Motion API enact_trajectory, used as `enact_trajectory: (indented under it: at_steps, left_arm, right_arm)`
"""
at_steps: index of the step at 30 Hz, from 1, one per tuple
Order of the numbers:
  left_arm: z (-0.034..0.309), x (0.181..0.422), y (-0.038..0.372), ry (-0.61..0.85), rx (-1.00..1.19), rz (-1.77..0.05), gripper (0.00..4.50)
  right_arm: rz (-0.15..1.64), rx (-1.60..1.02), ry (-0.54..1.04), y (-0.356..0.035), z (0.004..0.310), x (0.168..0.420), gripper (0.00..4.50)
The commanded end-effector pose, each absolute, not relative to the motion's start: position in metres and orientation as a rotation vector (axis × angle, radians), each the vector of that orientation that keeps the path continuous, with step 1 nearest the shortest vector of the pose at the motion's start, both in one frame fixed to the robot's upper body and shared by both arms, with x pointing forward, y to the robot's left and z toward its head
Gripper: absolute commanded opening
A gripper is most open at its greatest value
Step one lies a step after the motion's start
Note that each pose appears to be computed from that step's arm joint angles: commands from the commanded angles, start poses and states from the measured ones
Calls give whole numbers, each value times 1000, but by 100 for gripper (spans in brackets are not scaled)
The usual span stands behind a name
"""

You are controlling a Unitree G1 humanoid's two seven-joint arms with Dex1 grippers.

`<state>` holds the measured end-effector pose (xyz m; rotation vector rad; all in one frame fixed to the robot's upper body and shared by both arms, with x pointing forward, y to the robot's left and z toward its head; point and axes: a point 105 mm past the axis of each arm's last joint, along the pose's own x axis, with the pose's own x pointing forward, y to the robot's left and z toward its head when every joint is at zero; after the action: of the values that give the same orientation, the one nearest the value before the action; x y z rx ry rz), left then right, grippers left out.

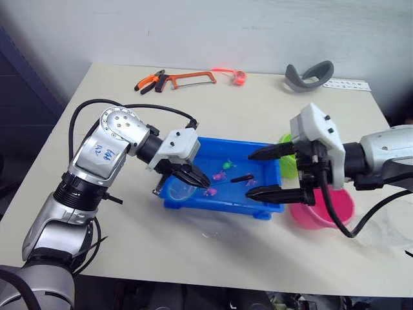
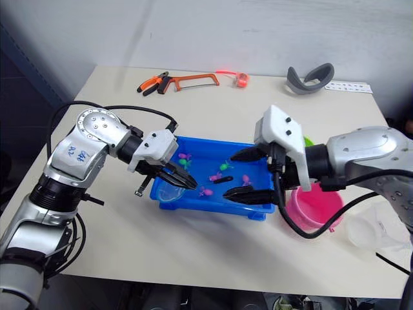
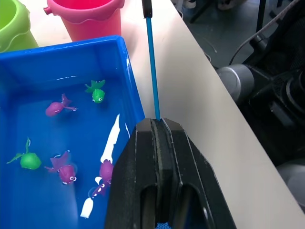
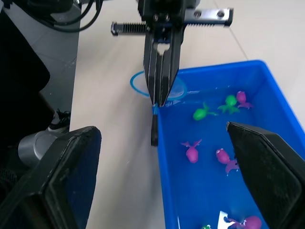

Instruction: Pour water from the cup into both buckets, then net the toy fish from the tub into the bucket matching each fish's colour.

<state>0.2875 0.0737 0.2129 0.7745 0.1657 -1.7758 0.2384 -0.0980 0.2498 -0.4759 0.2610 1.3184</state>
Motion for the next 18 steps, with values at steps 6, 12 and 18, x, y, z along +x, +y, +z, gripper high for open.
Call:
enact_trajectory:
  at_steps: [6, 12, 18]
  left_arm:
    - [220, 288, 66, 118, 840, -1795, 0]
    - [224, 291, 62, 114, 837, -1796, 0]
    - [228, 292, 60, 109, 825, -1793, 0]
  right_arm:
    - [1331, -511, 239, -86, 249, 239, 294]
    - [1343, -502, 241, -81, 246, 239, 158]
    - [1341, -500, 236, -80, 245, 239, 2]
